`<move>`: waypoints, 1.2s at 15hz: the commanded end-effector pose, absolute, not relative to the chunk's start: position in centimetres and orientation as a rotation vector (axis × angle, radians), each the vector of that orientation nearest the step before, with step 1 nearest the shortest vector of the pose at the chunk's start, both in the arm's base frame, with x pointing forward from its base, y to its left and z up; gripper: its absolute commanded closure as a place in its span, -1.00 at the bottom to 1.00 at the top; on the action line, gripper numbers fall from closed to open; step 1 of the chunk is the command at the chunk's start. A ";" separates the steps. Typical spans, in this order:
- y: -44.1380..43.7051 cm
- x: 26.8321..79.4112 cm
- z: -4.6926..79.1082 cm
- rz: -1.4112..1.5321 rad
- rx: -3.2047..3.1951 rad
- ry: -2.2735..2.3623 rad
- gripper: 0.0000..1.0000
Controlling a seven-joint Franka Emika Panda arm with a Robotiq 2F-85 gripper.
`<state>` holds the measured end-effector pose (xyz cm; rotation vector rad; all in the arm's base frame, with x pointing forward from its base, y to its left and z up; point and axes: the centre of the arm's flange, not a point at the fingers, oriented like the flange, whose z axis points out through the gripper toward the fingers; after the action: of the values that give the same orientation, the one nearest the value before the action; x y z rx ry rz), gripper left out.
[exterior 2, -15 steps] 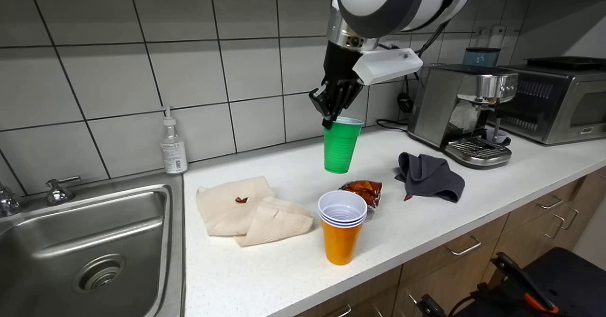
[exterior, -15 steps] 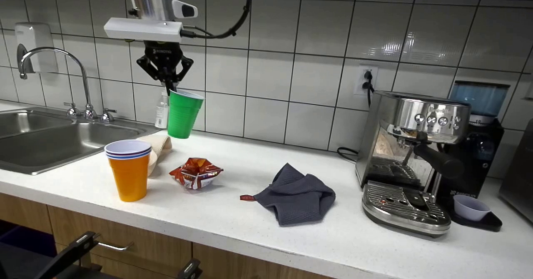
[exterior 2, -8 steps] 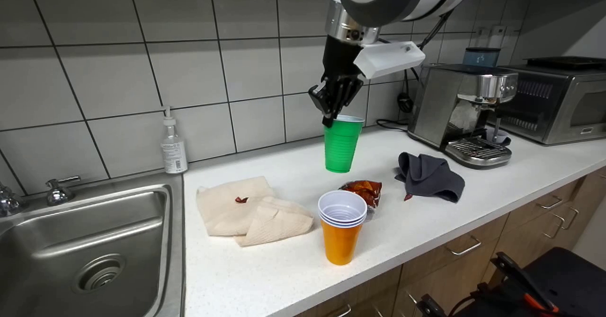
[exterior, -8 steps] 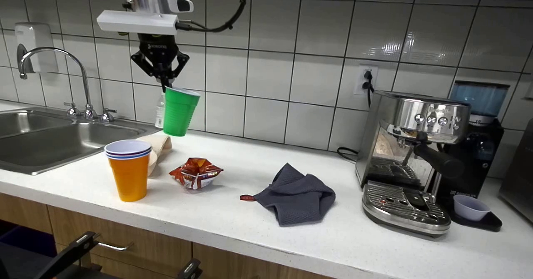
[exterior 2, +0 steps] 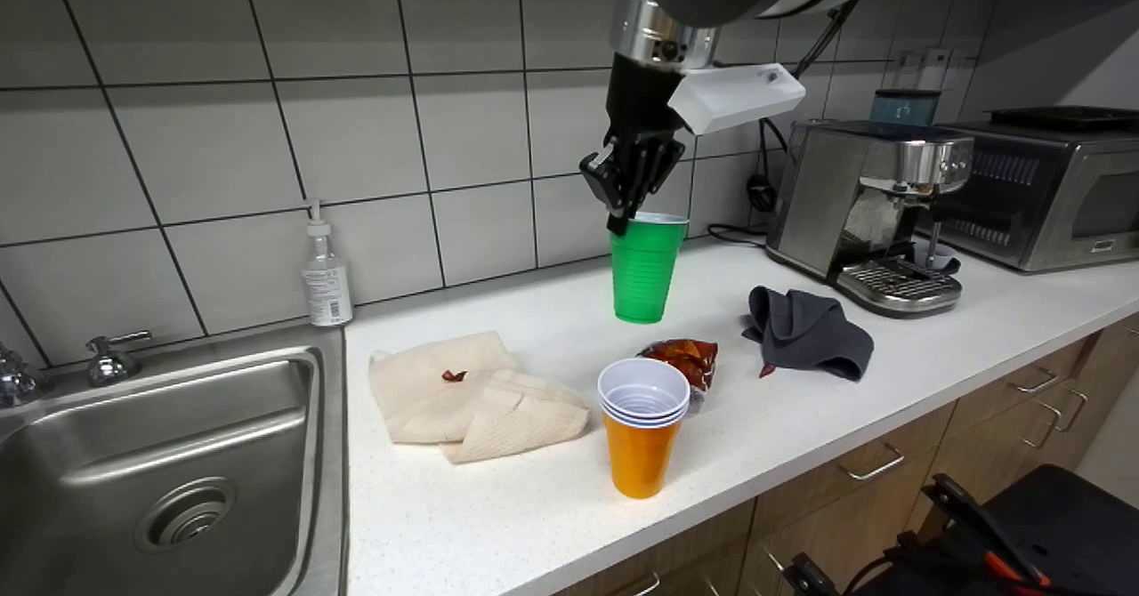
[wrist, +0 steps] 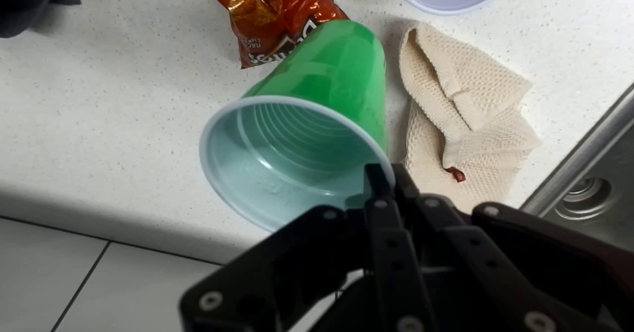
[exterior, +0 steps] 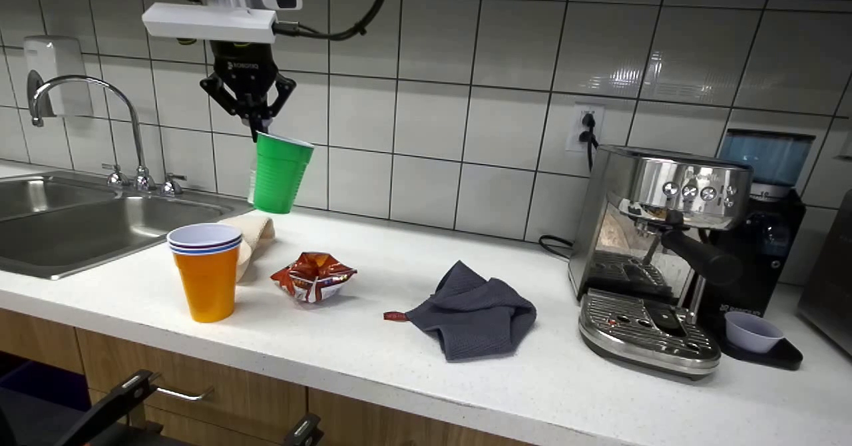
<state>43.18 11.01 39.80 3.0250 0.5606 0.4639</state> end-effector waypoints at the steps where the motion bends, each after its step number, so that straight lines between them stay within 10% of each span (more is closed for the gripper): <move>1: 11.4 41.7 40.9 0.452 3.035 0.568 0.97; 18: 14.2 38.3 41.2 0.459 3.071 0.588 0.97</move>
<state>40.17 13.80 40.55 3.0565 0.5975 0.4607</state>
